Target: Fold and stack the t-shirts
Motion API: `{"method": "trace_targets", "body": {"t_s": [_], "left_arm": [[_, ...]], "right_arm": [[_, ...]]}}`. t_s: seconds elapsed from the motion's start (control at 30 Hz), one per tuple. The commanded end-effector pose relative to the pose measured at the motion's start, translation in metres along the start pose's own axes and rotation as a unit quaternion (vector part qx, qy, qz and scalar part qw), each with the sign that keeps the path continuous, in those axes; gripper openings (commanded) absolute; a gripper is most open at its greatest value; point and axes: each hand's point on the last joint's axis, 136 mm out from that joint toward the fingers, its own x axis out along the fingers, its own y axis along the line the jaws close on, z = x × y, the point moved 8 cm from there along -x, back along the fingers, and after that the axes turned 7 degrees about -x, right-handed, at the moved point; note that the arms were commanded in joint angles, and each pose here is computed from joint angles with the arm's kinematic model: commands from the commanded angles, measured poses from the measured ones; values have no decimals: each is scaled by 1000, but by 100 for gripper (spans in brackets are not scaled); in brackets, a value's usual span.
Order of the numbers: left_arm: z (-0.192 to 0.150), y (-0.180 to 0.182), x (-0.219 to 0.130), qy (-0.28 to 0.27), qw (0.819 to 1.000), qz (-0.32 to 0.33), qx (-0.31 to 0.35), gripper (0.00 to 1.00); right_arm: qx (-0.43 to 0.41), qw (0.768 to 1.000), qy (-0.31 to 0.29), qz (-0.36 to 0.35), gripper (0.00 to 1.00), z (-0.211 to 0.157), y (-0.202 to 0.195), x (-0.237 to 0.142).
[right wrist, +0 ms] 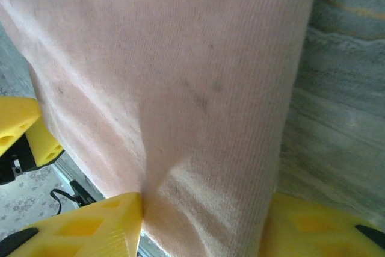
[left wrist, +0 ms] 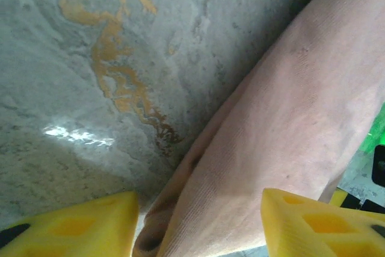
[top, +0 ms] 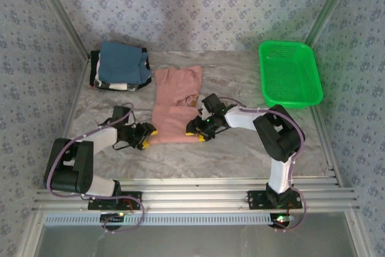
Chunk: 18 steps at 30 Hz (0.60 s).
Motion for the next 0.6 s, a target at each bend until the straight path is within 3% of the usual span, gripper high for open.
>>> {"method": "trace_targets", "body": {"t_s": [0.0,0.13,0.27,0.57], "left_arm": [[1,-6,14,6,1000,-6,21,47],[4,-18,13,11,999,-12,33,24],[2,-34,-3,9,998,-6,61,11],[-44,-13,-52,-3,998,6,70,5]], "right_arm": [[20,1000,9,-5,47,1,-3,7],[21,1000,1,10,26,11,4,5],[19,1000,7,16,9,11,15,-7],[10,999,50,18,4,-46,42,-41]]}}
